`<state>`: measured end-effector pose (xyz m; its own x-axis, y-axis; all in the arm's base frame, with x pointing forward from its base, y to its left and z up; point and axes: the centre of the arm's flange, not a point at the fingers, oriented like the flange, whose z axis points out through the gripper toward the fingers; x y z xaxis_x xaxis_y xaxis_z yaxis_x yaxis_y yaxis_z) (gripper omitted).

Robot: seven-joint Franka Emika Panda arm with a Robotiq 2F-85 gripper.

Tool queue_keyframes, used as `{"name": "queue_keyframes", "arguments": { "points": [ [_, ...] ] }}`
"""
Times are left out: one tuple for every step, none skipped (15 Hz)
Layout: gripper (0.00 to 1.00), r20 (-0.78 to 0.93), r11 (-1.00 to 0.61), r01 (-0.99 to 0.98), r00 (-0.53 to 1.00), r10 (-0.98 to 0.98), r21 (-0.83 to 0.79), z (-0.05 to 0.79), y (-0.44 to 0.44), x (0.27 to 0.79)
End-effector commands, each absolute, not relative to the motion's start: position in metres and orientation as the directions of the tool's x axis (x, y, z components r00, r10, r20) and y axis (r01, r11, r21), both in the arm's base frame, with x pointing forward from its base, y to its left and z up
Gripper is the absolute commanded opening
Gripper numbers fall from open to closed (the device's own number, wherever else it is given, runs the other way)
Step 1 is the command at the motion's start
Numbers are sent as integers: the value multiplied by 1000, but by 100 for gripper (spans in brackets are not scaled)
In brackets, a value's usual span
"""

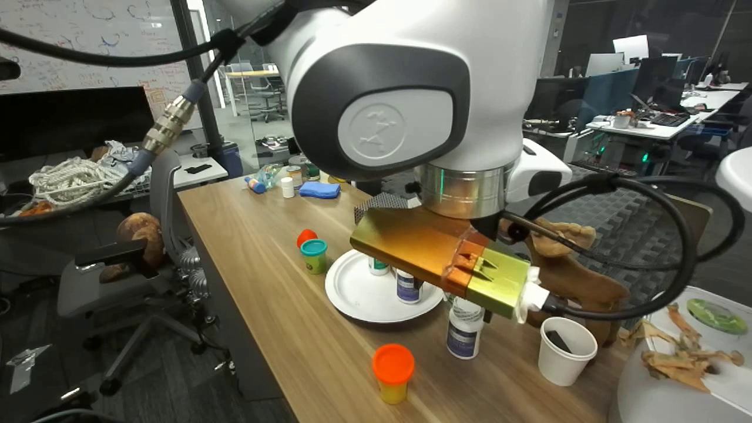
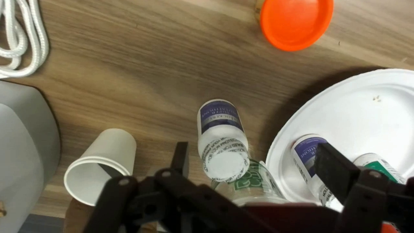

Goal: Put three bottles on the white plate then stack clear cups together then put the rest of the bottles on the white plate

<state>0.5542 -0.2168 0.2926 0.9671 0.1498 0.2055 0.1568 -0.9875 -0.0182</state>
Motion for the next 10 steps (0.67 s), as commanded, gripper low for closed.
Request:
{"name": "queue_keyframes", "arguments": {
  "points": [
    [100, 261, -982, 181, 952, 163, -47, 288, -222, 560],
    [100, 262, -982, 180, 952, 161, -52, 286, -223, 560],
    [100, 260, -983, 176, 953, 155, -57, 282, -224, 562],
    [100, 258, -983, 174, 954, 153, -62, 279, -225, 562],
    [100, 251, -984, 168, 957, 148, -62, 275, -226, 563],
    [100, 246, -984, 166, 958, 146, -61, 272, -227, 565],
    [100, 242, -985, 163, 960, 145, -58, 270, -228, 567],
    [100, 240, -985, 161, 960, 143, -59, 268, -229, 568],
    [100, 241, -986, 159, 960, 141, -55, 267, -230, 571],
    [100, 243, -986, 158, 960, 140, -54, 267, -230, 574]
  ]
}}
